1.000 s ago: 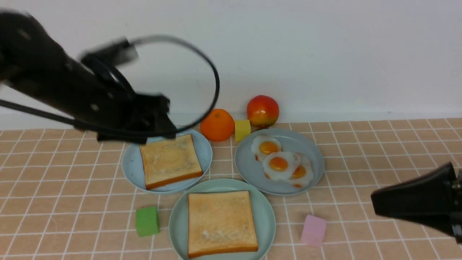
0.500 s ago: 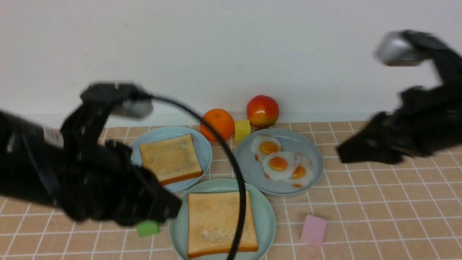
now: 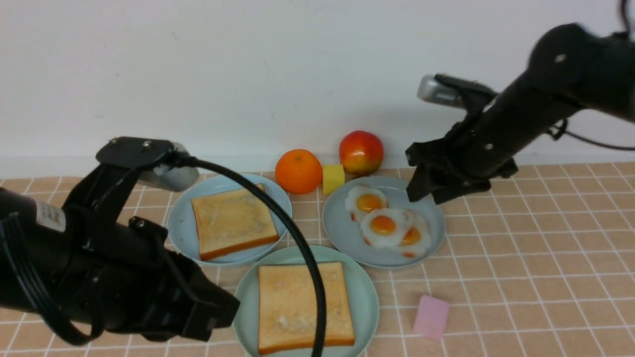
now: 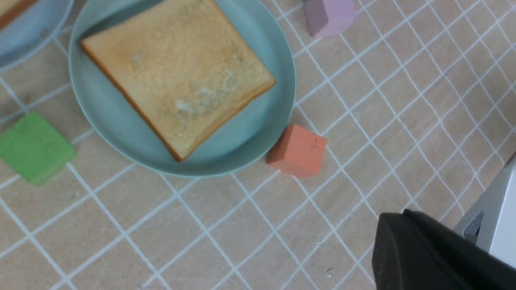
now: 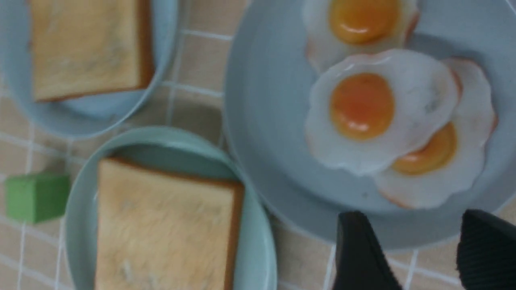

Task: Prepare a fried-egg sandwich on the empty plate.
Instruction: Use the right arm to grab a fried egg

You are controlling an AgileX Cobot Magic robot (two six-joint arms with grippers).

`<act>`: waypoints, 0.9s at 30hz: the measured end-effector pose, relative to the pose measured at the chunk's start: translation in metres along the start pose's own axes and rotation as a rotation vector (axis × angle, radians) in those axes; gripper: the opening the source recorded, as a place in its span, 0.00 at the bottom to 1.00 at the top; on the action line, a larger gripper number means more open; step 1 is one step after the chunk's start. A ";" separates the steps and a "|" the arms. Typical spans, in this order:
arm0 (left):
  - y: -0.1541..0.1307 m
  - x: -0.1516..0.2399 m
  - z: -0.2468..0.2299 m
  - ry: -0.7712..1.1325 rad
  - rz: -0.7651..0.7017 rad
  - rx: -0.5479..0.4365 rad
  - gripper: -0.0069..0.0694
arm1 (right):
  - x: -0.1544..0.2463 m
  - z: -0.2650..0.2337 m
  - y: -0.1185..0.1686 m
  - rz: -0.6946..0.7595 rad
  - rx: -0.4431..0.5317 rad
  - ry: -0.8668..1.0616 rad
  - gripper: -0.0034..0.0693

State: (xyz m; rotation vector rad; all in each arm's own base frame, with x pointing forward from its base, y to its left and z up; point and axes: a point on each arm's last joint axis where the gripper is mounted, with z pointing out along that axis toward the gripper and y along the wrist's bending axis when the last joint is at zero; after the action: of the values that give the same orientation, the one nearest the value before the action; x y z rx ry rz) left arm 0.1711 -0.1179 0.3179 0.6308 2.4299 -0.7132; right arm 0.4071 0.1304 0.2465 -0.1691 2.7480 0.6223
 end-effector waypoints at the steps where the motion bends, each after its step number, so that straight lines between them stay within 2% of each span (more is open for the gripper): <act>1: 0.000 0.000 0.000 0.001 -0.005 0.000 0.07 | -0.005 0.009 -0.003 0.038 0.003 0.008 0.53; 10: 0.000 0.001 0.000 0.006 -0.025 0.002 0.07 | -0.012 0.051 -0.022 0.303 0.043 -0.004 0.54; 22: 0.000 0.001 0.000 0.007 -0.024 0.001 0.07 | -0.011 0.082 -0.035 0.364 0.052 0.000 0.54; 26: 0.000 0.001 0.000 0.007 -0.024 0.001 0.07 | -0.011 0.087 -0.038 0.371 0.051 0.007 0.48; 27: 0.000 0.001 0.000 0.007 -0.024 0.001 0.07 | -0.011 0.087 -0.038 0.367 0.052 0.007 0.43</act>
State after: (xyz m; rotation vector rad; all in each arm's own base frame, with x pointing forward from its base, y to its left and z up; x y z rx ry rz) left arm 0.1706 -0.1178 0.3176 0.6059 2.4474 -0.7237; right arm 0.4483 0.1349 0.1602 0.3529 2.8195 0.6389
